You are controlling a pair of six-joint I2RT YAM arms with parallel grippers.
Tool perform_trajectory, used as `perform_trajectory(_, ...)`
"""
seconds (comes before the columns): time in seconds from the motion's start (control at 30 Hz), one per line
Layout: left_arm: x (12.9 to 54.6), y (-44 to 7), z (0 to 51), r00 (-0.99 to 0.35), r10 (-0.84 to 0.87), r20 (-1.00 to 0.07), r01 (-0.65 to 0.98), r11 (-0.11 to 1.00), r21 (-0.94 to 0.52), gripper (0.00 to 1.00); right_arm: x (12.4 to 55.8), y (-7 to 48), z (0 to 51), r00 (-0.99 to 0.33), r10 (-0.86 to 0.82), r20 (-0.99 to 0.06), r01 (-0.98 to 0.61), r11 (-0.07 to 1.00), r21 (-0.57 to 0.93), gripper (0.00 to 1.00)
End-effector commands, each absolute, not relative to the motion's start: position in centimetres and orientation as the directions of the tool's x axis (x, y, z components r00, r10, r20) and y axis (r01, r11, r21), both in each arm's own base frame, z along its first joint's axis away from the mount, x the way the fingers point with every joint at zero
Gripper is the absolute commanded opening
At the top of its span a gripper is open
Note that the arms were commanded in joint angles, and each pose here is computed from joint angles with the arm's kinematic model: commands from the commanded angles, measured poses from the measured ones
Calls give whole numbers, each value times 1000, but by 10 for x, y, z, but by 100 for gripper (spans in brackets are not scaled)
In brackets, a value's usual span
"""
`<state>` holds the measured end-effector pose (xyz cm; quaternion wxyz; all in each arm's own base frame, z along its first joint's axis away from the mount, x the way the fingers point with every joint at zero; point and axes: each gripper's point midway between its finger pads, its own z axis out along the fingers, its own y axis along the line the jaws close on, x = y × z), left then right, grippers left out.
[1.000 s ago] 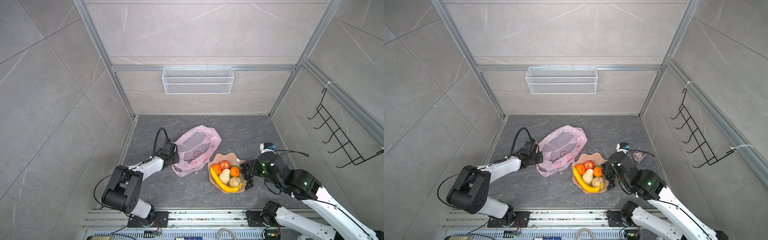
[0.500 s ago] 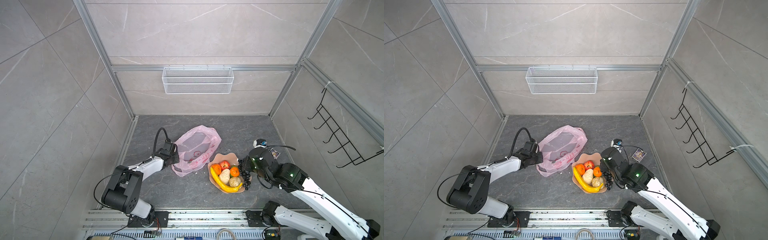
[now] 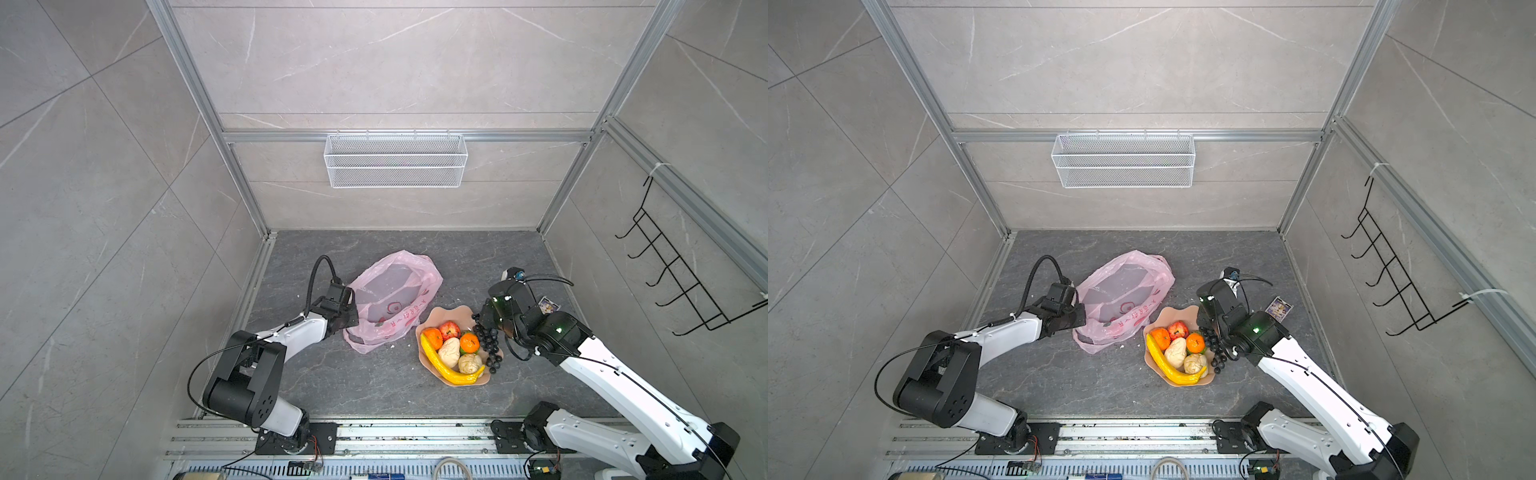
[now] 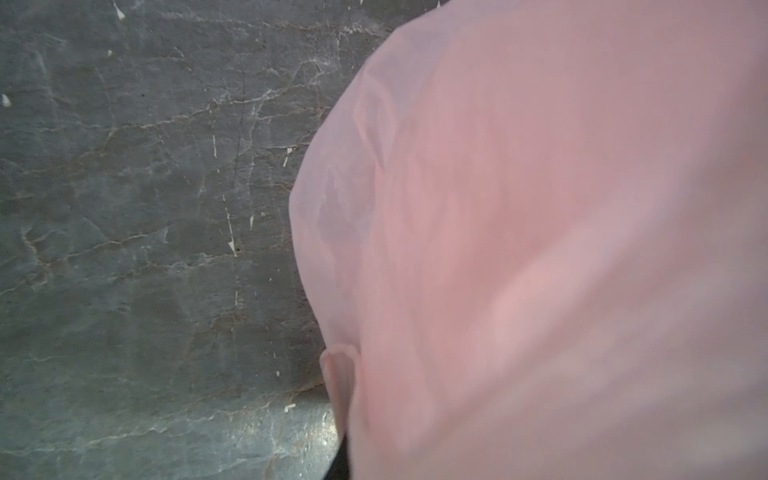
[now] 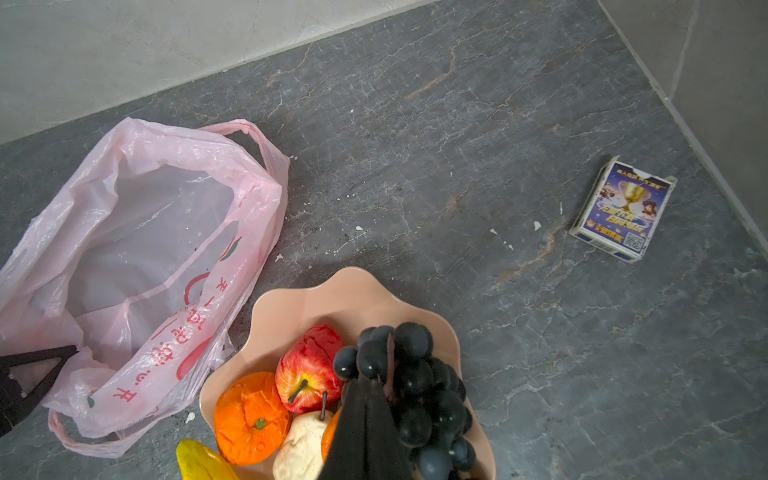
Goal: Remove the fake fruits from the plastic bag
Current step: 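Lower the grapes onto the fruit in the bowl and open the right gripper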
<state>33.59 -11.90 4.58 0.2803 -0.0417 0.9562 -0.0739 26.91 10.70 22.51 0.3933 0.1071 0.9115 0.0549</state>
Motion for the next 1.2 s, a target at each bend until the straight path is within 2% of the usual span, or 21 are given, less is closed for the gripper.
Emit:
perform_trajectory(0.0,343,-122,57,-822,-112,-559,-17,985,-173,1,280,115,225,-661,229,-715,123,973,197,0)
perform_trajectory(0.5,344,-122,57,-821,-110,-560,-16,985,-170,1,294,136,189,-732,196,-653,79,976,205,0)
perform_trajectory(0.9,344,-122,56,-821,-108,-560,-15,986,-168,1,295,170,159,-815,150,-559,-8,963,270,0)
perform_trajectory(1.17,345,-123,56,-824,-106,-557,-12,986,-169,1,296,173,140,-848,118,-516,-10,971,238,0)
